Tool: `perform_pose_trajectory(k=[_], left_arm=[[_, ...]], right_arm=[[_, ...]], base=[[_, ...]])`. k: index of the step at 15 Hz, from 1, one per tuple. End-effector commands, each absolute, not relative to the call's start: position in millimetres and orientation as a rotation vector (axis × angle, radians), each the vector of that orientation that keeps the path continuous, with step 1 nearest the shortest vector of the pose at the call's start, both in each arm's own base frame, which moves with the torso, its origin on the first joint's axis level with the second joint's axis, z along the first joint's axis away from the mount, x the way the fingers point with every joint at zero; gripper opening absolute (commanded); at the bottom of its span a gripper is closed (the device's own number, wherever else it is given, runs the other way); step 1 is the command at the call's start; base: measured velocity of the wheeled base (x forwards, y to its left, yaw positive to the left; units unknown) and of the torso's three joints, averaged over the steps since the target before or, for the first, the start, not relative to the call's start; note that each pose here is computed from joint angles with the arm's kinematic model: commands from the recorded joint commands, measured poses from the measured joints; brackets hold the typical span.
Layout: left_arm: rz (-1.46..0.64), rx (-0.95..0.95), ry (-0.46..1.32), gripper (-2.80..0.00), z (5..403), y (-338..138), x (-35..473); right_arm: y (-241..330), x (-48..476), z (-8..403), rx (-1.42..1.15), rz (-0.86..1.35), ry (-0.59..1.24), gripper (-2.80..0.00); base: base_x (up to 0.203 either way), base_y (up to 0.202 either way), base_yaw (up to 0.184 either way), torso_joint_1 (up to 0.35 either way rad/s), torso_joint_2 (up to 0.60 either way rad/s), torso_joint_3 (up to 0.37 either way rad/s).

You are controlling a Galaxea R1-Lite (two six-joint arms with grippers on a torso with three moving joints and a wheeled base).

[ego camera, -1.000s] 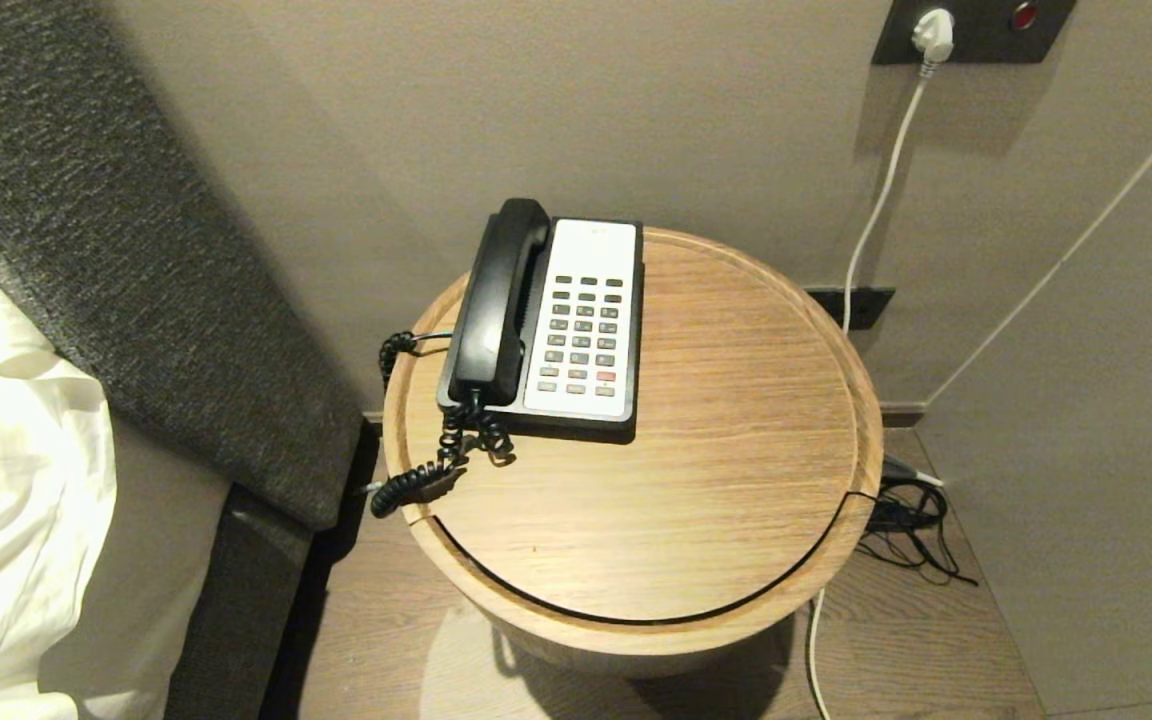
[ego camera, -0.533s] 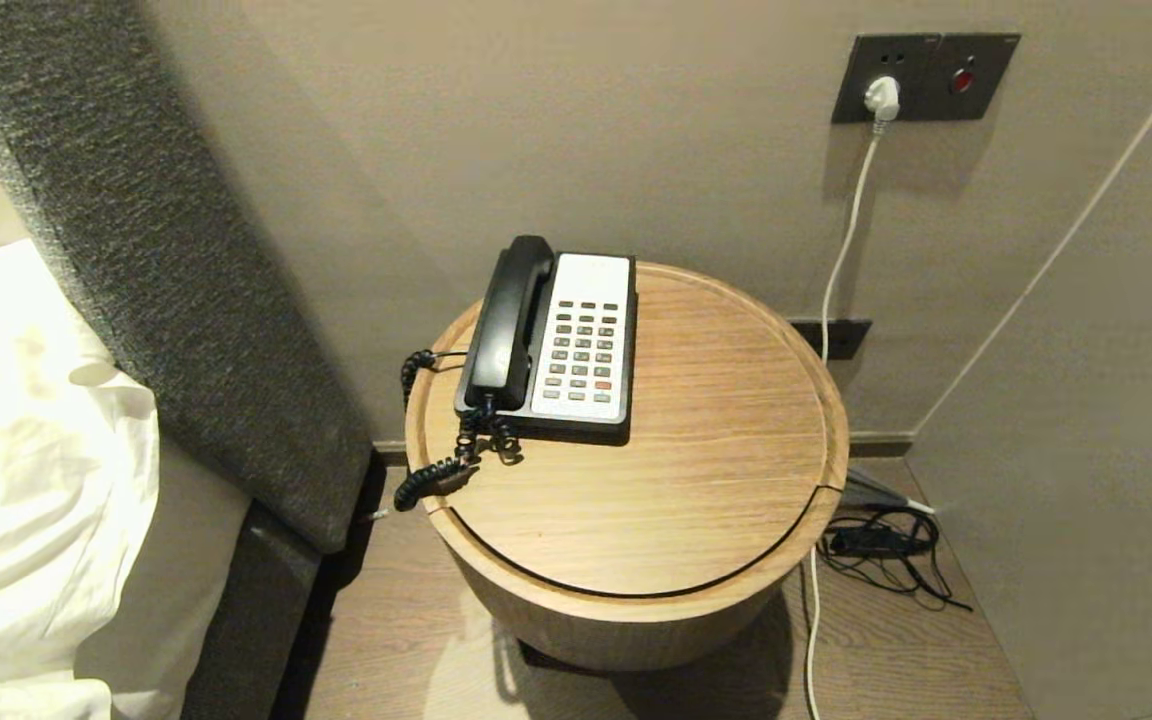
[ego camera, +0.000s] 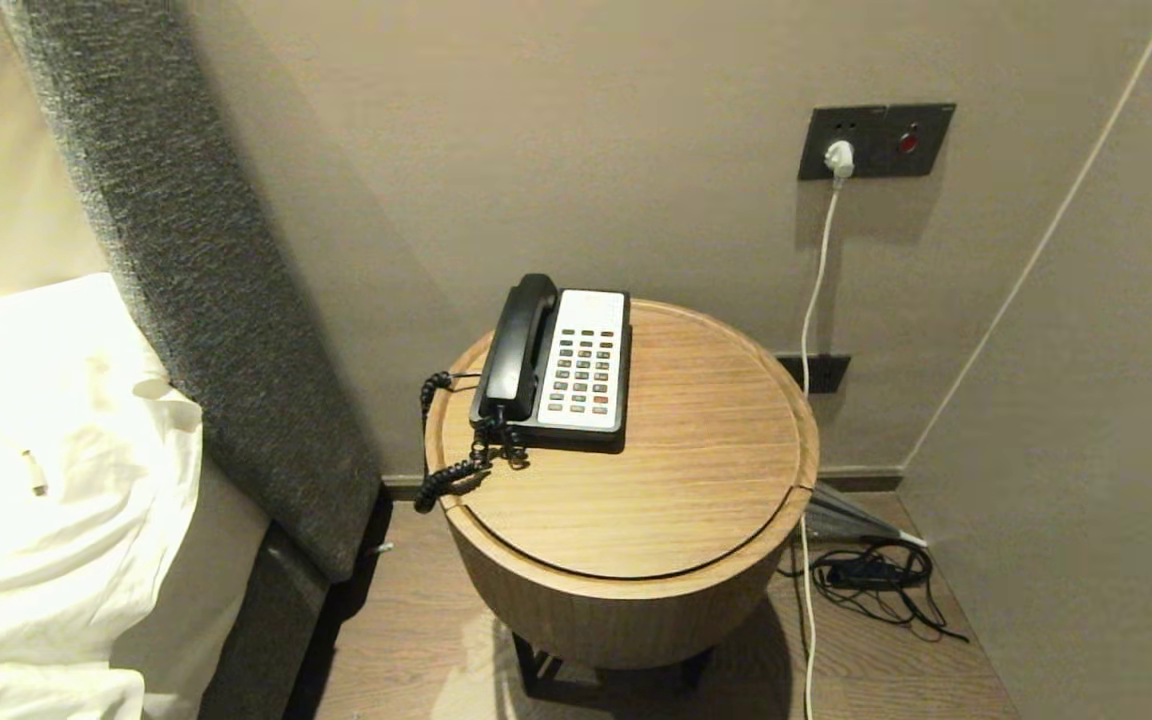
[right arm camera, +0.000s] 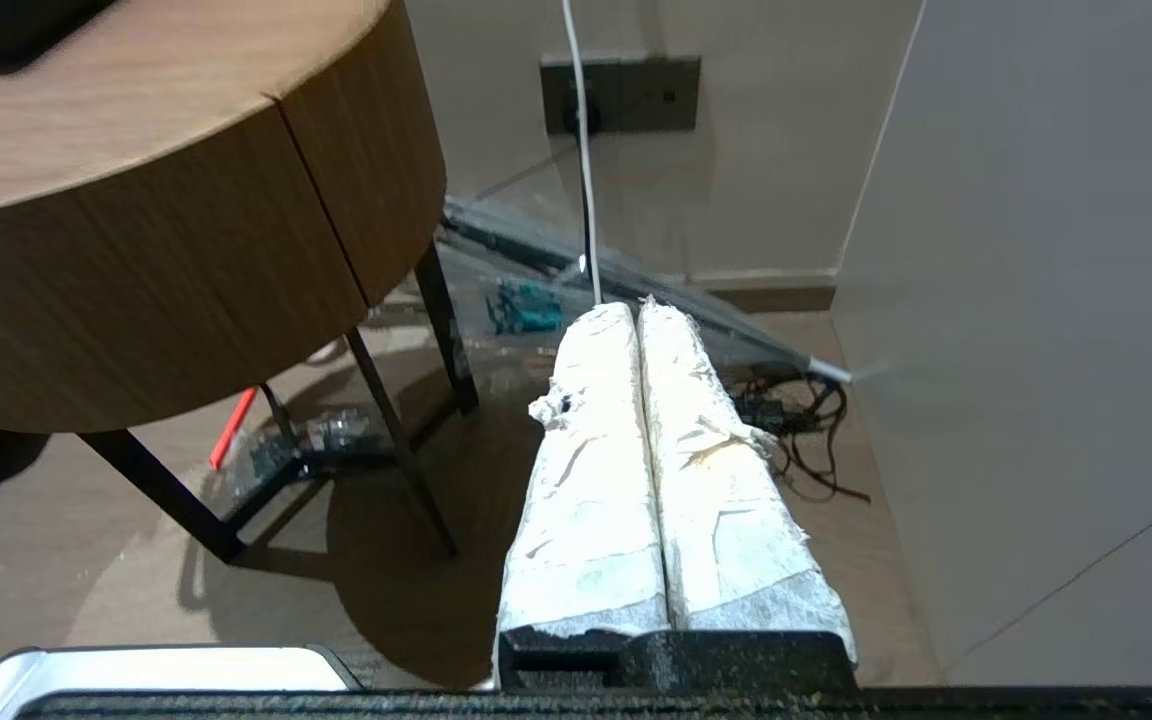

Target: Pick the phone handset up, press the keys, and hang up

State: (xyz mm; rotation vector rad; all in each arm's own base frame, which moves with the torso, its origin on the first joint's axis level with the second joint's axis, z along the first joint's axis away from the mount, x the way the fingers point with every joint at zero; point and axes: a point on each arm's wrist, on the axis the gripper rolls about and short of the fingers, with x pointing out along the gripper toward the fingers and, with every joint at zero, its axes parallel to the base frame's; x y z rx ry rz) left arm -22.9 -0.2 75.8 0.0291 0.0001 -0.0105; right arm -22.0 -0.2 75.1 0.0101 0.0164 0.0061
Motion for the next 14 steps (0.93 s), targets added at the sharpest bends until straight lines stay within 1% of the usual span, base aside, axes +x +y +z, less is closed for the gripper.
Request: perform_pose_trajectory(k=[1, 10, 14], left_arm=[[-0.011, 0.029, 0.001, -2.80, 75.8, -0.2, -22.8], [-0.011, 0.023, 0.001, -2.80, 75.8, -0.2, -22.8], [-0.011, 0.031, 0.001, -2.80, 75.8, -0.2, -22.8]], right_arm=[[-0.2, -21.9, 75.1, 0.009, 0.006, 0.018, -2.80], [-0.2, -21.9, 75.2, 0.009, 0.007, 0.018, -2.80], [-0.2, -21.9, 75.1, 0.009, 0.008, 0.018, -2.80]], base=[[0.000, 0.000, 0.000, 0.003, -0.01, 0.203], [0.000, 0.000, 0.000, 0.000, 0.00, 0.200], [0.000, 0.000, 0.000, 0.001, 0.00, 0.045]])
